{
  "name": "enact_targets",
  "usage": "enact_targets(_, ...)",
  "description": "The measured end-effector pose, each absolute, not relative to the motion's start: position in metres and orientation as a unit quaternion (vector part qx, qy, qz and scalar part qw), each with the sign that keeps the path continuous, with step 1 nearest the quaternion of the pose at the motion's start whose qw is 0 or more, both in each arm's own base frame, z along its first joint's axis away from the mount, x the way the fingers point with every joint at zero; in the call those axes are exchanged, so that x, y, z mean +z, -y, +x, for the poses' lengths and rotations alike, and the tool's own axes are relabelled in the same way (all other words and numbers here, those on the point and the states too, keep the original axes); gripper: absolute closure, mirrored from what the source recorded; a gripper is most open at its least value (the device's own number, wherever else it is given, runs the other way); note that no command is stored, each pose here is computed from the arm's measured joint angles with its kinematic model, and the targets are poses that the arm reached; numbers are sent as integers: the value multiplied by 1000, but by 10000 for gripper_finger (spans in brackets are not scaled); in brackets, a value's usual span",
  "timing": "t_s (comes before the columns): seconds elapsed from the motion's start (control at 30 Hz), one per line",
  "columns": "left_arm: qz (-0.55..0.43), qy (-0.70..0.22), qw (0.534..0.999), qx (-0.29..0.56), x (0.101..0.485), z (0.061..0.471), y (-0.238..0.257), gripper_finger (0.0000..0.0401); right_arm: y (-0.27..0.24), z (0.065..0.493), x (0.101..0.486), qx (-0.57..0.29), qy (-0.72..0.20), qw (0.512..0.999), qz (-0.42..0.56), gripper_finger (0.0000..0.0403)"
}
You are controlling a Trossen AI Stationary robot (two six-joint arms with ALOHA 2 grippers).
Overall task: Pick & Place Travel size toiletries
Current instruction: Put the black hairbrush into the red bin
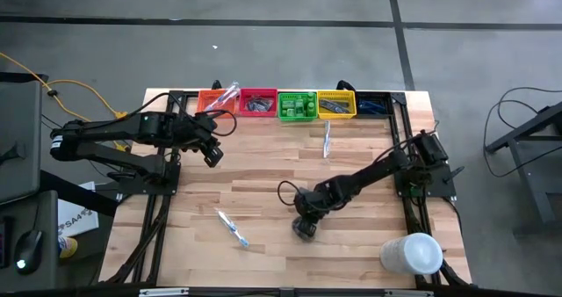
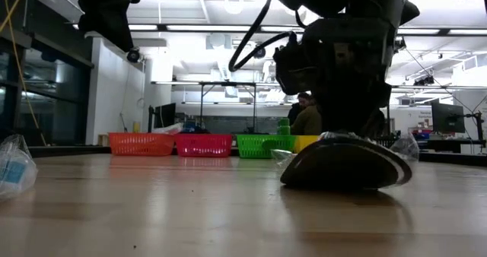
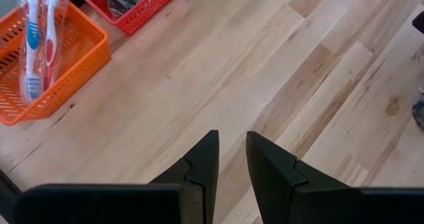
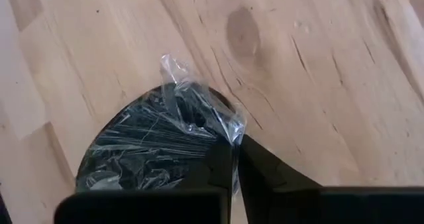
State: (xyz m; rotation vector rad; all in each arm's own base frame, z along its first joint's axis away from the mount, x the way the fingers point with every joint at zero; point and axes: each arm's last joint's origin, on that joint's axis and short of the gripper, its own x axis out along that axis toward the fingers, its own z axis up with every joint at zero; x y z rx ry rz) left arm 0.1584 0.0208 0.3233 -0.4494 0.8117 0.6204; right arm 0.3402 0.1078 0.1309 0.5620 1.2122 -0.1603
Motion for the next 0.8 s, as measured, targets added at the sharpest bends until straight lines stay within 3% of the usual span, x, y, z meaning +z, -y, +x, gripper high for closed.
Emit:
enact_targets(0.4, -213, -386, 848, 295, 323, 158, -21, 322, -76, 347, 157, -93, -510, 802, 296, 400)
enact_targets(0.8, -224, -382, 845, 301, 323, 158, -21, 322, -15, 348, 215, -91, -395, 867, 289, 400)
